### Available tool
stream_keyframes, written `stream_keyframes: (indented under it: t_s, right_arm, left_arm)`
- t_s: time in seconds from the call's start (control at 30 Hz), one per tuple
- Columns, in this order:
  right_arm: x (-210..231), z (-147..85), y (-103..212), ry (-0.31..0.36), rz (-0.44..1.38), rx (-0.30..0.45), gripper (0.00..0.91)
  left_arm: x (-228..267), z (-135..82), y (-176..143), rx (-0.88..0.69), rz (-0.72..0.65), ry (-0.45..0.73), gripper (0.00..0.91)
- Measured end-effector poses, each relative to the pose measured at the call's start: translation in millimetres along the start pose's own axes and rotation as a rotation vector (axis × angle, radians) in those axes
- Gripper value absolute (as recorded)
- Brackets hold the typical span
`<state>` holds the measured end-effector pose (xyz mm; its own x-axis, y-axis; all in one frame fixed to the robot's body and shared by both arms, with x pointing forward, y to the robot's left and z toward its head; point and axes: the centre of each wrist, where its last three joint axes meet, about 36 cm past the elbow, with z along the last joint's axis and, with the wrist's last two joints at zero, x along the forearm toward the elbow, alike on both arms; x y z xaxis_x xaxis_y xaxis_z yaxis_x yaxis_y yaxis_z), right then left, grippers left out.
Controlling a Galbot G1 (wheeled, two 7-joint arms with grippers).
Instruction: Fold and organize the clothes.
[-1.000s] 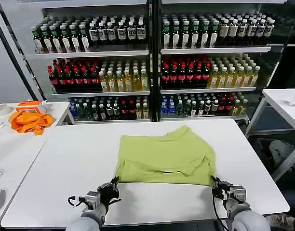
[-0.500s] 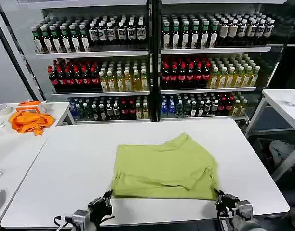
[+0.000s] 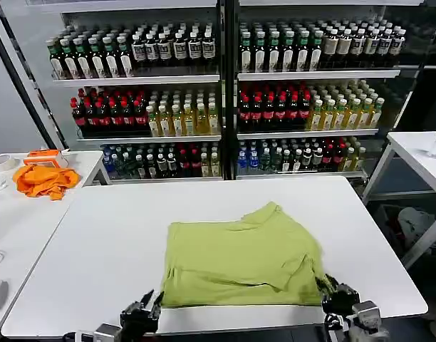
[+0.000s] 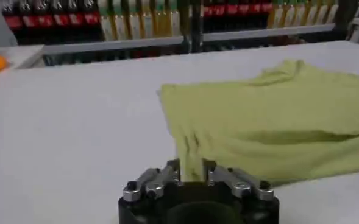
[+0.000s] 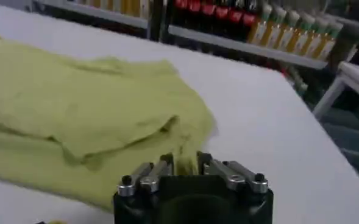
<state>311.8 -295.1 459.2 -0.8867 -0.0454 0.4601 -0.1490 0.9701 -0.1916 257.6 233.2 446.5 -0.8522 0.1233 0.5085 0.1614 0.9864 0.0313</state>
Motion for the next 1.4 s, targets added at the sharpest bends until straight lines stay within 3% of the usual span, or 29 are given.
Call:
stream_keyframes:
  t_s: [0.37, 0.87, 1.13, 1.37, 1.4]
  right_arm:
    - [-88.1, -42.2, -9.0, -0.028, -0.045, -0.104, 0.907]
    - [-205.9, -86.5, 9.3, 0.046, -0.113, -0.145, 0.907]
    - [-241.2, -100.1, 25.0, 0.077, -0.12, -0.135, 0.907]
    - [-259.5, -97.9, 30.9, 0.114, -0.111, -0.143, 0.907]
    - [-261.4, -96.5, 31.3, 0.12, -0.111, -0.145, 0.907]
  left_arm:
    - [-73.6, -30.3, 31.5, 0.008, -0.023, -0.043, 0.907]
    - [-168.6, -67.4, 37.6, 0.019, -0.014, -0.037, 0.907]
    - [-199.8, -75.2, 39.8, 0.019, -0.014, -0.009, 0.907]
    - [-216.6, -76.1, 35.5, 0.015, 0.0, 0.012, 0.907]
    - [-218.5, -76.3, 34.6, 0.015, 0.003, 0.014, 0.695]
